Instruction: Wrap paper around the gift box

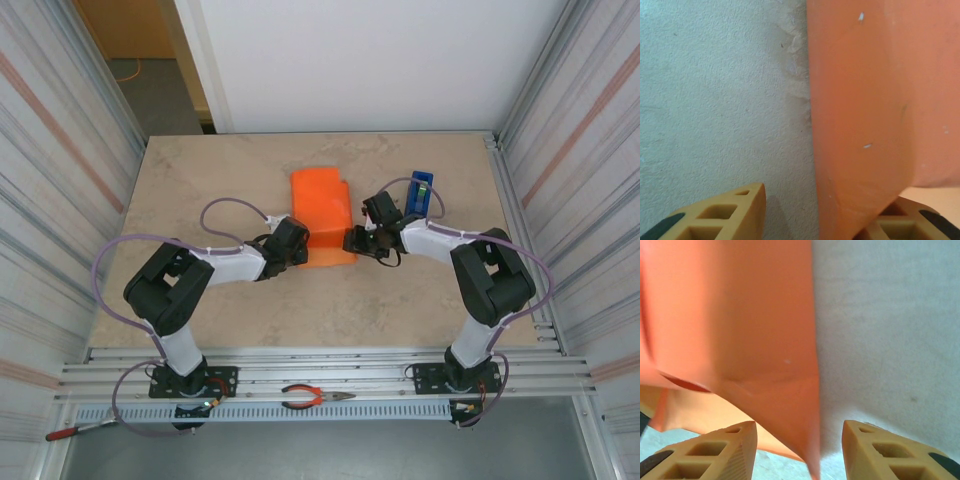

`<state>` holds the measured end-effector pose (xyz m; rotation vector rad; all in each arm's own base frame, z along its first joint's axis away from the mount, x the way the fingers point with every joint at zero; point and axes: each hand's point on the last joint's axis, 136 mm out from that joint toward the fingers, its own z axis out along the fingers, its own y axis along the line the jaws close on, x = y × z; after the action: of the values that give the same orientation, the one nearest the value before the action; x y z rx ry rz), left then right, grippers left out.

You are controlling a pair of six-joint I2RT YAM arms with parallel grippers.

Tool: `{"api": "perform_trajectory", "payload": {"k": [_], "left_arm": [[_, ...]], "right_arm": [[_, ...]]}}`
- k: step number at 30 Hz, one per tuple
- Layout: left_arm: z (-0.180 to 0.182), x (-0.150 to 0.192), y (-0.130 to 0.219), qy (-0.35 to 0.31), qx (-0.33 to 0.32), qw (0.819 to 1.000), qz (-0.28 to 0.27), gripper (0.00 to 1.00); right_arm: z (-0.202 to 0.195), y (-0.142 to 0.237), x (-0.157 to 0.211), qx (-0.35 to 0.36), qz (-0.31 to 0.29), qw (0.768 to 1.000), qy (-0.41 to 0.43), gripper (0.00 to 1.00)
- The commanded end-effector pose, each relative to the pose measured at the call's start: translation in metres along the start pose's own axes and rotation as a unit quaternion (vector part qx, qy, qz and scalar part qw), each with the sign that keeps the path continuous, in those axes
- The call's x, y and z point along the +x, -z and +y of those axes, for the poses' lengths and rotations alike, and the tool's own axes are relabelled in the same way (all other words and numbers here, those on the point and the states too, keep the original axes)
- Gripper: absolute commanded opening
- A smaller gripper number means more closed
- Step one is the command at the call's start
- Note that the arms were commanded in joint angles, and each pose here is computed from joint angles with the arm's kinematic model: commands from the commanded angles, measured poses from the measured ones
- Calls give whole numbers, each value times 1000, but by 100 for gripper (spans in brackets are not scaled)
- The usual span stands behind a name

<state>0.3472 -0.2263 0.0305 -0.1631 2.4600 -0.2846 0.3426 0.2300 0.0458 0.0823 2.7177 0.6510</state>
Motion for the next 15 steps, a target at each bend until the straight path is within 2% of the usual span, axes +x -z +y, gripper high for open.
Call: {"api": "perform_trajectory", "payload": {"k": [1, 8, 15], "left_arm": [[-3, -2, 1, -15, -5, 1000, -2, 42], [-17, -8, 19, -36, 29, 999, 8, 50], [-18, -5, 16, -43, 31, 998, 18, 55]], "right_arm": [[-1, -8, -12, 9, -6, 1000, -3, 47], [-3, -20, -14, 9, -3, 1000, -13, 40], [-8, -24, -9, 12, 3, 1000, -16, 36]]}}
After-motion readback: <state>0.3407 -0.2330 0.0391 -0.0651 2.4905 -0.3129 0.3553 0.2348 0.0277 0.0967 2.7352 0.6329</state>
